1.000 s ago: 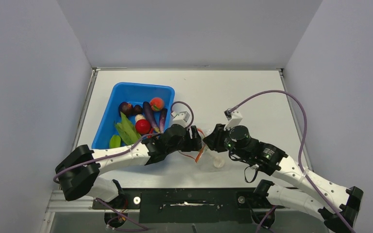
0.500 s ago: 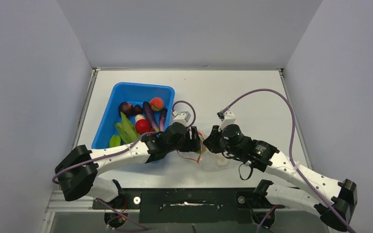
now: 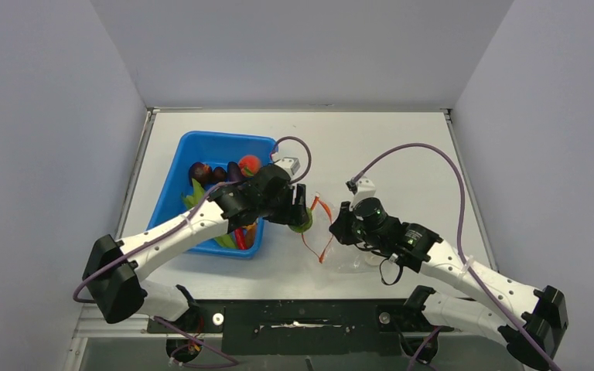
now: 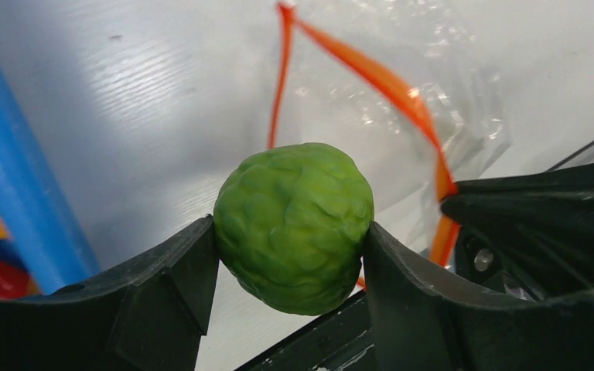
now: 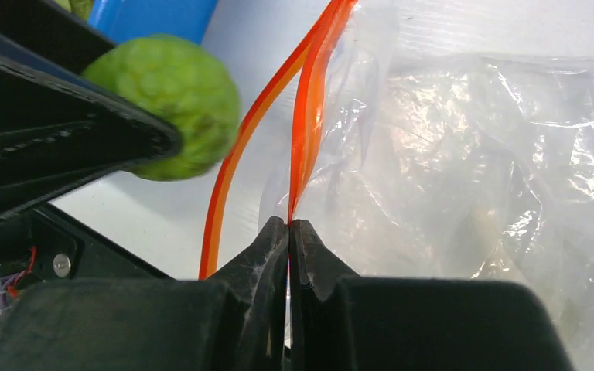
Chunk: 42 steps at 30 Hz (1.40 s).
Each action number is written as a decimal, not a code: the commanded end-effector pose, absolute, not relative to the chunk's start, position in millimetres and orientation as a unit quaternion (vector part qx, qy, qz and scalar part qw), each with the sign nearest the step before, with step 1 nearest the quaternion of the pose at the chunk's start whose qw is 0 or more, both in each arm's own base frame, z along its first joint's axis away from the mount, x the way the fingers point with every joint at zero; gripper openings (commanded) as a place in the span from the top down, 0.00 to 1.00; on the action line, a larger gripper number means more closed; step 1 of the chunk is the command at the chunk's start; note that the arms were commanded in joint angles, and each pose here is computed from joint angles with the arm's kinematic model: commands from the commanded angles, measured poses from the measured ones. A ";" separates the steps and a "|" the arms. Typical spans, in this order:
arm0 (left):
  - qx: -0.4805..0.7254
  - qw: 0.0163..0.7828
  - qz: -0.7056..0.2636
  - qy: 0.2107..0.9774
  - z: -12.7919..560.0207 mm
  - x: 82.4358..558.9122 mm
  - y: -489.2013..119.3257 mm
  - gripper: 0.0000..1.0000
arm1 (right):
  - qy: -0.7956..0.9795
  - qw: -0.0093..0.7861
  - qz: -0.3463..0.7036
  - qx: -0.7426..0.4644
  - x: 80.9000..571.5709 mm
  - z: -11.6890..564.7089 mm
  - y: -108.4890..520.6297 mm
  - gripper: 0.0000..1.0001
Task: Open the zip-top bag and remove the fake food
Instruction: Pick up the fake fruit from the zipper food storage bag, then place the fake fruit in the bin.
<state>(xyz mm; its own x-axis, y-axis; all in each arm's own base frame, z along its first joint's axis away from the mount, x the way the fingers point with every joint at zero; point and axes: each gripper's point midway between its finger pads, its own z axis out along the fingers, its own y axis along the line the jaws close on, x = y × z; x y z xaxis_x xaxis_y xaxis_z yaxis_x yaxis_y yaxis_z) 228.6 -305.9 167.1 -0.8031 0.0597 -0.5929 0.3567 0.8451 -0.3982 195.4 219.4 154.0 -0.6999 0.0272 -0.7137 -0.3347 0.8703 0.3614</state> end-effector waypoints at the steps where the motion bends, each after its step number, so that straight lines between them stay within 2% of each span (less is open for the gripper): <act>1: 0.073 0.330 -0.239 0.910 194.2 238.7 -260.7 0.95 | 0.885 0.392 0.242 -0.075 203.0 159.7 213.7 1.00; 6: -0.036 0.429 -0.238 0.871 241.1 267.6 -201.1 0.97 | 0.888 0.388 0.240 -0.064 206.1 156.3 209.0 1.00; 9: -0.089 0.468 -0.209 0.854 247.2 279.1 -160.6 0.98 | 0.887 0.387 0.243 -0.059 208.5 155.4 208.0 1.00; 14: -0.169 0.442 -0.192 0.860 206.9 300.2 -106.2 0.98 | 0.889 0.382 0.247 -0.055 211.1 153.6 209.8 1.00; 18: -0.185 0.419 -0.256 0.851 187.8 310.6 -105.4 0.94 | 0.890 0.380 0.246 -0.054 212.3 152.6 209.7 1.00; 21: -0.192 0.405 -0.263 0.854 175.8 311.8 -107.6 0.89 | 0.891 0.378 0.244 -0.054 212.4 152.1 209.3 1.00; 25: -0.231 0.400 -0.214 0.861 163.3 305.8 -87.6 0.89 | 0.893 0.378 0.240 -0.052 212.0 151.3 206.4 1.00; 29: -0.282 0.452 -0.155 0.832 171.1 298.3 -51.2 0.92 | 0.892 0.380 0.238 -0.049 212.1 151.8 203.4 0.99; 31: -0.284 0.461 -0.159 0.826 175.0 295.7 -49.1 0.83 | 0.893 0.380 0.237 -0.047 212.8 151.4 202.3 0.99; 34: -0.260 0.445 -0.185 0.837 172.7 294.4 -61.8 0.63 | 0.893 0.380 0.237 -0.046 213.9 150.9 202.0 0.99; 36: -0.249 0.432 -0.198 0.844 170.7 293.6 -69.0 0.45 | 0.894 0.378 0.235 -0.044 214.6 150.0 201.8 0.98; 39: -0.254 0.429 -0.199 0.844 174.0 287.8 -68.5 0.27 | 0.896 0.376 0.232 -0.043 214.5 148.6 201.0 0.97; 42: -0.252 0.458 -0.207 0.827 192.3 284.9 -66.1 0.24 | 0.894 0.379 0.237 -0.042 214.0 152.0 201.5 0.97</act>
<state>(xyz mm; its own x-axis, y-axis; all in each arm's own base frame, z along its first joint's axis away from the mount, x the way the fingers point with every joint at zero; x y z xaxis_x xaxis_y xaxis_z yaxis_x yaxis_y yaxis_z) 282.0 -64.8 155.9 -0.5289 -0.5944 -0.6058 -0.3004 0.7987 -0.5213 208.7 199.6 140.3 -0.7328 0.0754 -0.6763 -0.2525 0.8928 0.3731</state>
